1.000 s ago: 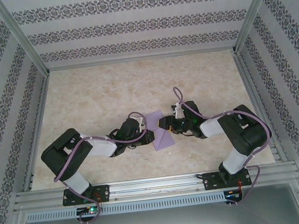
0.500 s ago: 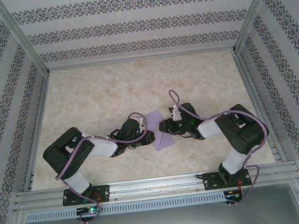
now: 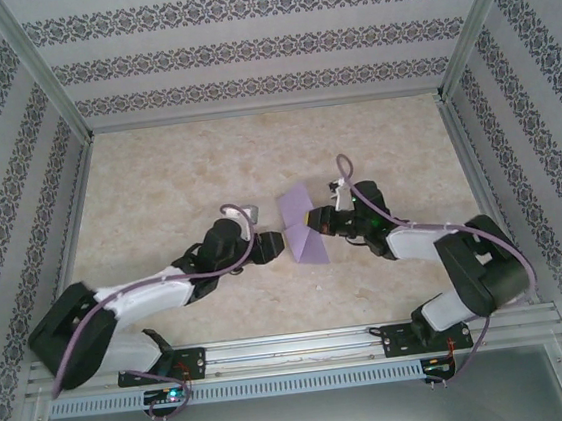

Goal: Fold a paper plane with a square sheet of paper (fold left side to right side)

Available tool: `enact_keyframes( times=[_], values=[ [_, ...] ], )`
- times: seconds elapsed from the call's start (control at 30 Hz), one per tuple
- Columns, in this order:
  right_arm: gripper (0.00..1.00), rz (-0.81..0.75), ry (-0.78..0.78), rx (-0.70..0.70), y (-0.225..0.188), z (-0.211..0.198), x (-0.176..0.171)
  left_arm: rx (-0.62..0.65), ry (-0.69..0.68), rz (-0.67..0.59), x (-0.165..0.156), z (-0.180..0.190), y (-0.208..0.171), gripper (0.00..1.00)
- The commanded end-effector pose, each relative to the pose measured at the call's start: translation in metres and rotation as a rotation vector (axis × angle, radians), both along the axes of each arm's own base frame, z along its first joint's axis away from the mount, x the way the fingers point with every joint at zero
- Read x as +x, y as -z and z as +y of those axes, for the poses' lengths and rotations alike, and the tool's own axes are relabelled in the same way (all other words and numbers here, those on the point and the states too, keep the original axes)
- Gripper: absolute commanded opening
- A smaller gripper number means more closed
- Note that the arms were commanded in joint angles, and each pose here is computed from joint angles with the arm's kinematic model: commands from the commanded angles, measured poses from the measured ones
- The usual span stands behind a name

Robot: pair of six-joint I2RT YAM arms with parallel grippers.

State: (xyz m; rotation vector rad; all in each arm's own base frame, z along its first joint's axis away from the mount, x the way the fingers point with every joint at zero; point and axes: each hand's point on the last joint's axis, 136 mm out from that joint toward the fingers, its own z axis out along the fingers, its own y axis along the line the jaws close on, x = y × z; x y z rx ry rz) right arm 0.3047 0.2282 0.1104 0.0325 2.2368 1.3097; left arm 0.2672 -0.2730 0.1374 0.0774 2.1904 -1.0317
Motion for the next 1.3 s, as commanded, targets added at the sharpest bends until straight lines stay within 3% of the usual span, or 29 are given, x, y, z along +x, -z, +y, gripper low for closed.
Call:
enact_keyframes(
  times=[0.0,0.1,0.17,0.43,0.67,0.9,1.27],
  values=[
    [0.00,-0.103,-0.010,0.078,-0.044,-0.006,0.005,-0.003,-0.078,-0.102,0.002,0.024,-0.026,0.64],
    [0.00,-0.161,-0.005,0.143,-0.077,-0.009,0.005,-0.169,-0.087,-0.201,-0.006,0.029,-0.066,0.81],
    [0.00,-0.194,0.006,0.184,-0.097,-0.010,0.002,-0.277,-0.064,-0.240,-0.012,0.027,-0.089,0.87],
    [0.00,-0.248,0.016,0.349,-0.150,-0.006,-0.013,-0.525,0.132,-0.225,-0.028,-0.009,-0.138,0.87],
    [0.00,-0.262,-0.003,0.402,-0.167,0.004,-0.026,-0.605,0.183,-0.163,-0.020,-0.036,-0.131,0.83],
    [0.00,-0.245,0.013,0.393,-0.157,0.003,-0.030,-0.642,0.170,-0.172,-0.015,-0.038,-0.133,0.75],
    [0.01,-0.220,0.011,0.387,-0.148,0.004,-0.034,-0.623,0.140,-0.145,-0.008,-0.038,-0.127,0.42]
  ],
)
